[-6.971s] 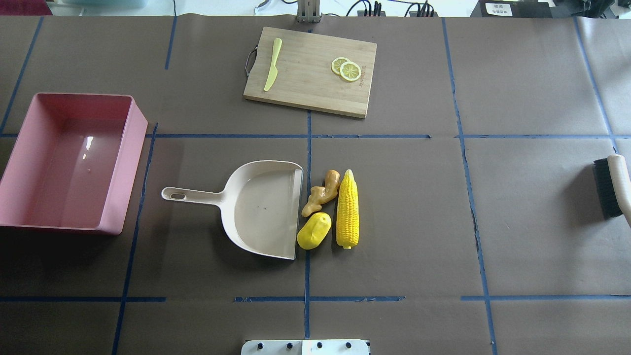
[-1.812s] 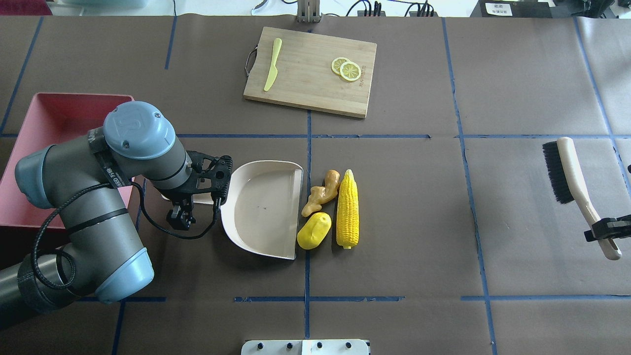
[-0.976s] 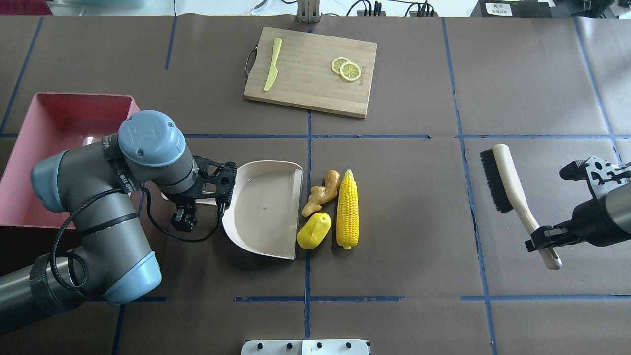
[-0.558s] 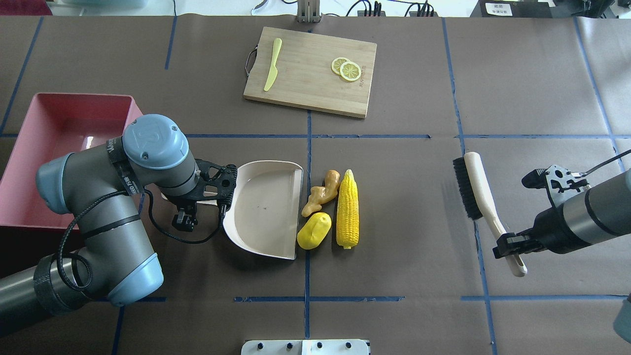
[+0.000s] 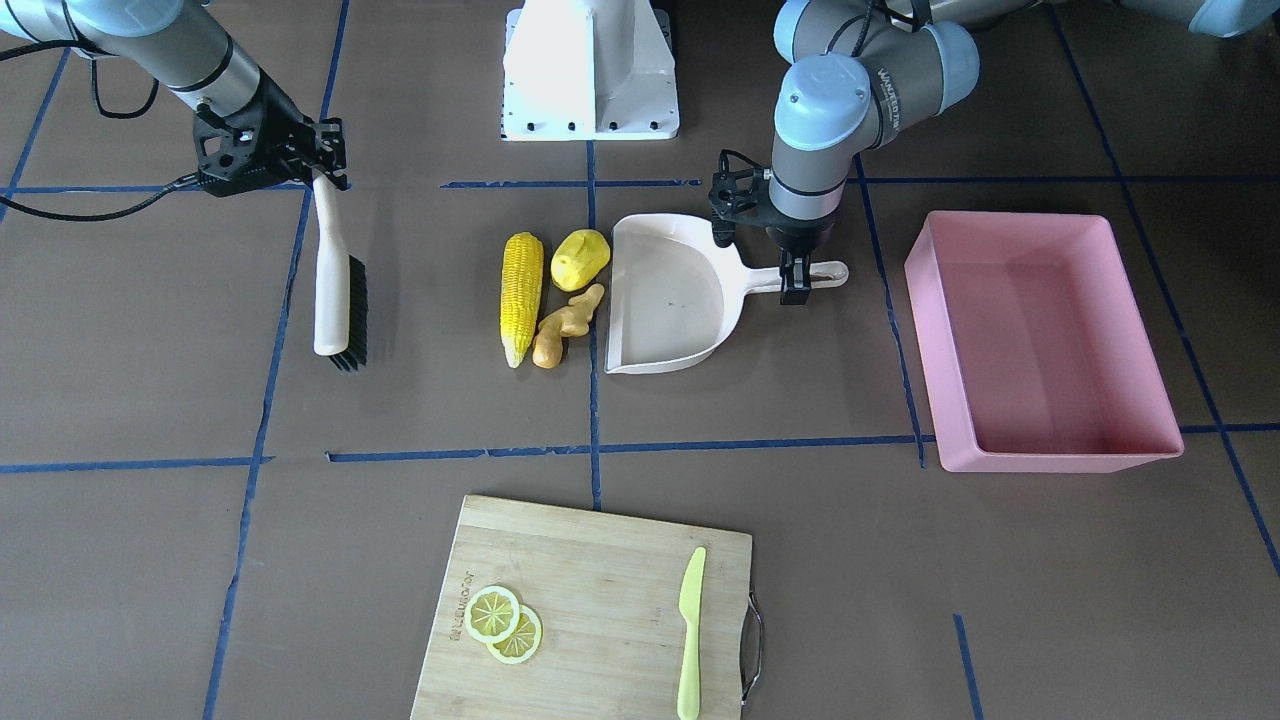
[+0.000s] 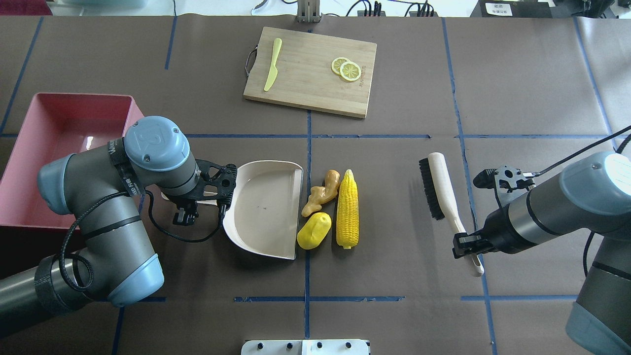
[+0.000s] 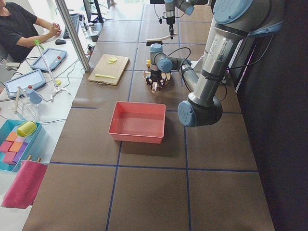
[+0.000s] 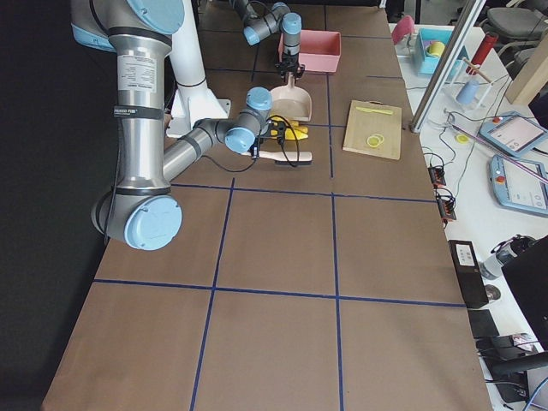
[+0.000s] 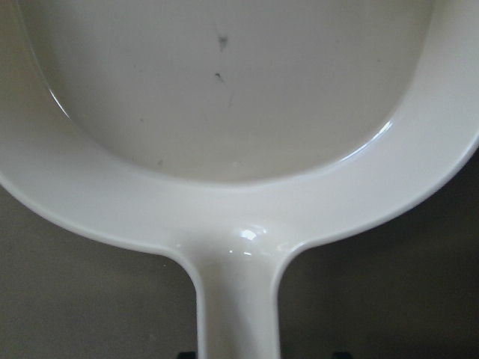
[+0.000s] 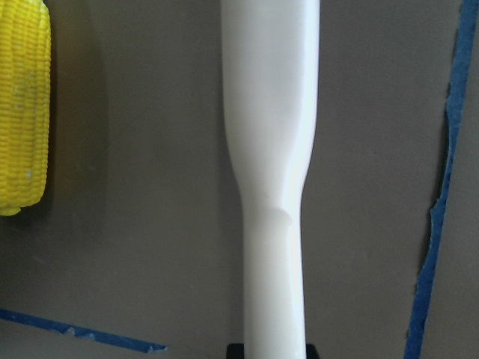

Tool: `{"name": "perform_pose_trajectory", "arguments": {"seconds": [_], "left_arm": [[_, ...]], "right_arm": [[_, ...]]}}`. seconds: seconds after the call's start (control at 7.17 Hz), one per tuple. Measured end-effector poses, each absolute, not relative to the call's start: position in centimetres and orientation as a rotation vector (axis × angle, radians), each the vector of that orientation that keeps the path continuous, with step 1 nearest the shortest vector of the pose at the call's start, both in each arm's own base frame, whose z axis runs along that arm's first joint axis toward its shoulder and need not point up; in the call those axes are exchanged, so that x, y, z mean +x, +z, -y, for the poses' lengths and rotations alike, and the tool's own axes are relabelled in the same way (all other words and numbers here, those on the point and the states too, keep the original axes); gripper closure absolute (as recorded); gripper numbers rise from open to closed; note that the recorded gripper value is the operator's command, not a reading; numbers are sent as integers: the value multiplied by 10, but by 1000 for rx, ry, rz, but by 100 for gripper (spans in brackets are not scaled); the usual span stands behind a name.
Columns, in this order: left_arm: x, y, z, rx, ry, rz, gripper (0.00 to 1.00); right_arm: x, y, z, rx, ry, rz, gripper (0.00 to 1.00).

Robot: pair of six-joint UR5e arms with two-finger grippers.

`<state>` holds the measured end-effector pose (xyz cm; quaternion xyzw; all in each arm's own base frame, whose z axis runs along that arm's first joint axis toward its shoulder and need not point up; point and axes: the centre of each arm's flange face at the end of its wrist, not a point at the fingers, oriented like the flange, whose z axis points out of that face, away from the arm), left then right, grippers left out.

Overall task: Sweep and dump trash into bin
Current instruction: 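Move the brush in the right gripper toward the squash, ginger and corn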

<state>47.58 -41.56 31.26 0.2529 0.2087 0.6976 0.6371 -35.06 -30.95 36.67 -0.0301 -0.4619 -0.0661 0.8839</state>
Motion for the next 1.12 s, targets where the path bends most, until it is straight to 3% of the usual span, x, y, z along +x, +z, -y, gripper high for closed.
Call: {"name": "perform_pose_trajectory", "arguments": {"seconds": [0.42,1.12], "left_arm": [[479,307,415,598,1594,-445,70],[480,303,416,605,1596,-443,69]], "right_arm": [[-386,342,292,-79,-140,956,100],[-439,293,278,-78,-145,901,100]]}}
